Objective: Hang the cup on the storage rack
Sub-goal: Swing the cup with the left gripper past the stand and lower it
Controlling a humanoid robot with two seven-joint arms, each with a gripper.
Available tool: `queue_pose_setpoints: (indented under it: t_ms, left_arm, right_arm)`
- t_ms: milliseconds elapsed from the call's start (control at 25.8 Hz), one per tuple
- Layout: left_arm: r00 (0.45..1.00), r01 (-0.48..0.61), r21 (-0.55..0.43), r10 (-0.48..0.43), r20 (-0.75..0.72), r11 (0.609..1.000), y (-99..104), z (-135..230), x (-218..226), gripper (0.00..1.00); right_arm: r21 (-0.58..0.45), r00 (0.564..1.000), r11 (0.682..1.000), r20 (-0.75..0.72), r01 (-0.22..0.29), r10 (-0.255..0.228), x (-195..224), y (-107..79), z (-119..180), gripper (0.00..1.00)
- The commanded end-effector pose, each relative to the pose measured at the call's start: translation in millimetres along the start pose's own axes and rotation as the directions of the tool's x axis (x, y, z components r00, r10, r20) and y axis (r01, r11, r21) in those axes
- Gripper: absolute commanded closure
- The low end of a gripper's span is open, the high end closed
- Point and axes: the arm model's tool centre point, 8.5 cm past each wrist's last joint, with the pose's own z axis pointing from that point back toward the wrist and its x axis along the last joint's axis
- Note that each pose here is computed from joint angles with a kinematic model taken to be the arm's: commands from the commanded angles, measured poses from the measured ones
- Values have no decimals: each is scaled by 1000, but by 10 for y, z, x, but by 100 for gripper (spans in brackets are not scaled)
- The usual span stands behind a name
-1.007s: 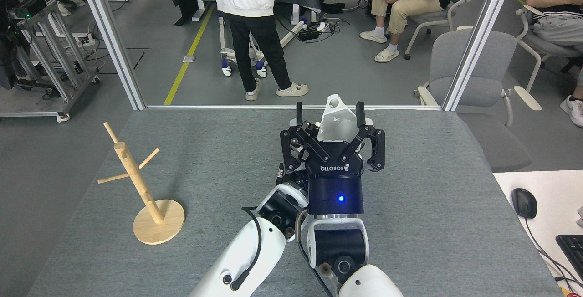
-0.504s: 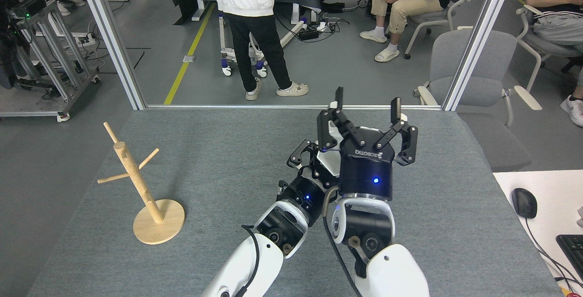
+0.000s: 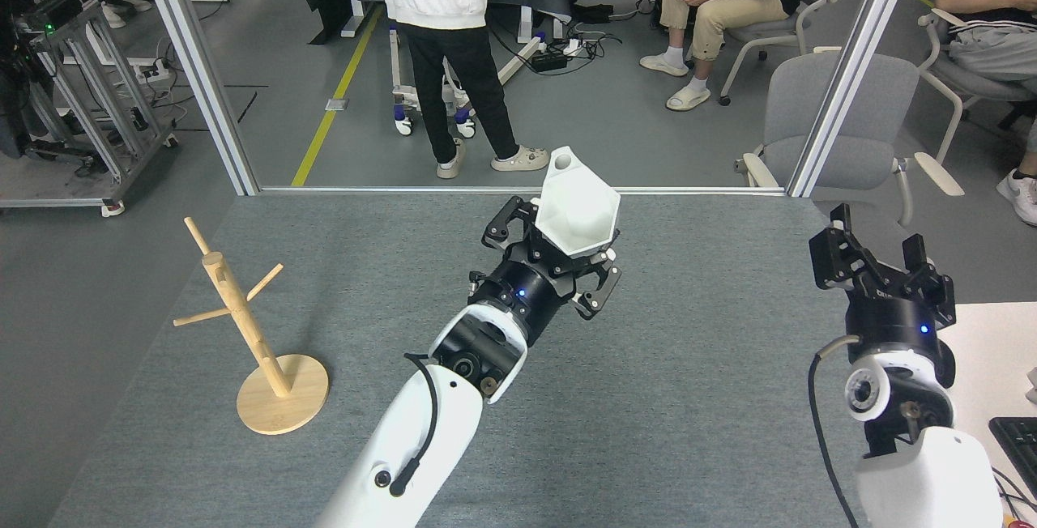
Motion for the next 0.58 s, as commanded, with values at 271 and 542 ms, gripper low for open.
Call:
queue_pose_setpoints:
  t_ms: [271,542]
  left_arm:
    - [986,60,11,-57,-159,998,212,301,-1324,68]
    - [939,195,-26,-194,-283,981,280,790,-2190,68]
  right_arm:
    - [172,976,966,139,-193,170,-589,539,445,1]
    - [165,974,966,140,-201,178,-602,510,496,1]
